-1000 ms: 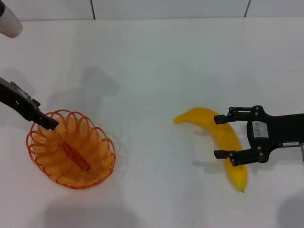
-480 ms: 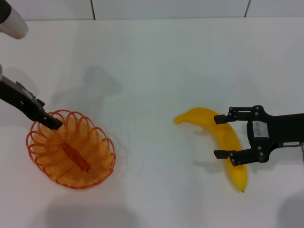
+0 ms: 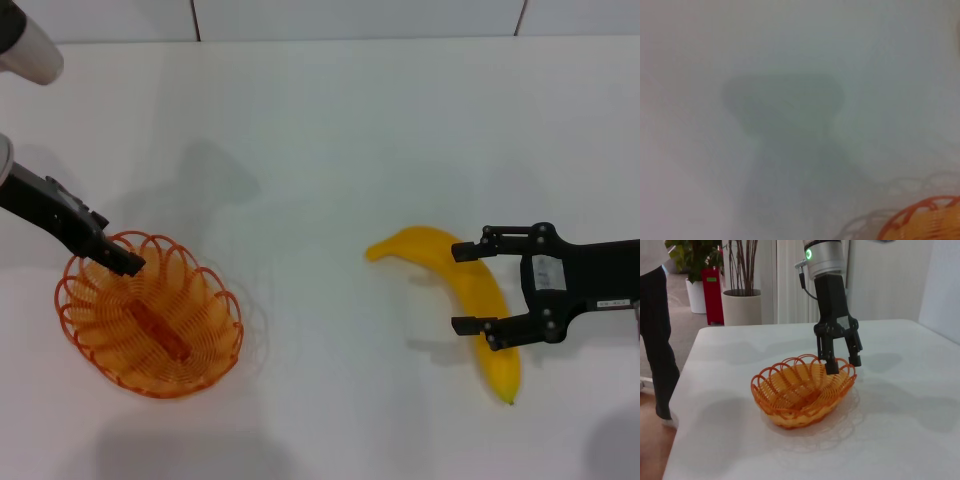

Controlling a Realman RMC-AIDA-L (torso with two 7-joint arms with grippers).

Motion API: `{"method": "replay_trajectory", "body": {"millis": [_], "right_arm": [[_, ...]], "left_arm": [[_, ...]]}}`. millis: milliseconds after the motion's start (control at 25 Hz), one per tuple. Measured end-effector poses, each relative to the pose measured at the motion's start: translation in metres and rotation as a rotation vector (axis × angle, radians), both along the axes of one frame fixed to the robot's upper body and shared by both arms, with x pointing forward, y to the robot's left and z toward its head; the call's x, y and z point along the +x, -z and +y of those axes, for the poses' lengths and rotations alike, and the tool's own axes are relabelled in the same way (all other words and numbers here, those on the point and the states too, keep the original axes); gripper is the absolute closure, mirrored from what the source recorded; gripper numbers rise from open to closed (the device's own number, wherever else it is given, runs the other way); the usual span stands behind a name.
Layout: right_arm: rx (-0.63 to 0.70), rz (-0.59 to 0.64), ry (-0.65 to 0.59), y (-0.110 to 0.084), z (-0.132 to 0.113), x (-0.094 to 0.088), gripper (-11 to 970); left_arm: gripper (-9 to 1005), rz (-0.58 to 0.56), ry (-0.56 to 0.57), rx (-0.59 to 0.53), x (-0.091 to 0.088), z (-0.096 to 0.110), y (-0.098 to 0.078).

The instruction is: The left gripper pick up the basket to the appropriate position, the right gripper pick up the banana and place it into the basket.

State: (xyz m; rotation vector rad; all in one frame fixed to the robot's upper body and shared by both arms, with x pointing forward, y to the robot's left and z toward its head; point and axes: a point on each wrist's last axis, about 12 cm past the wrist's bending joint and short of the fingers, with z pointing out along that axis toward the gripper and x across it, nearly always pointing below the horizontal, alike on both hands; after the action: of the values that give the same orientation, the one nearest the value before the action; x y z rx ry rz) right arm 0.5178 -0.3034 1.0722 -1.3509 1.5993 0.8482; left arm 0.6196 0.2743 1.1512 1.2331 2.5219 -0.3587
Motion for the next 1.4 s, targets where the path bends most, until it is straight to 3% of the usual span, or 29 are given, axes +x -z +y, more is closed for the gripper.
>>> {"method": "replay_trajectory", "body": {"millis": [200,1200,1400], "right_arm": [[-0.001,0.004,0.005,0.001,-0.002,-0.002,131],[-0.004,0.003,-0.002,0.0,-0.001,0.0,133],[-0.004,0.004,-0.001,0.0,-0.001,-0.001,133]], "left_arm": [[182,-0.005,0.001,-0.037,-0.002,0.005,-0.001],[279,0.021,0.017,0.01,-0.004,0.001,0.004],[475,0.05,0.045,0.004,-0.004,-0.007,0.008]]}}
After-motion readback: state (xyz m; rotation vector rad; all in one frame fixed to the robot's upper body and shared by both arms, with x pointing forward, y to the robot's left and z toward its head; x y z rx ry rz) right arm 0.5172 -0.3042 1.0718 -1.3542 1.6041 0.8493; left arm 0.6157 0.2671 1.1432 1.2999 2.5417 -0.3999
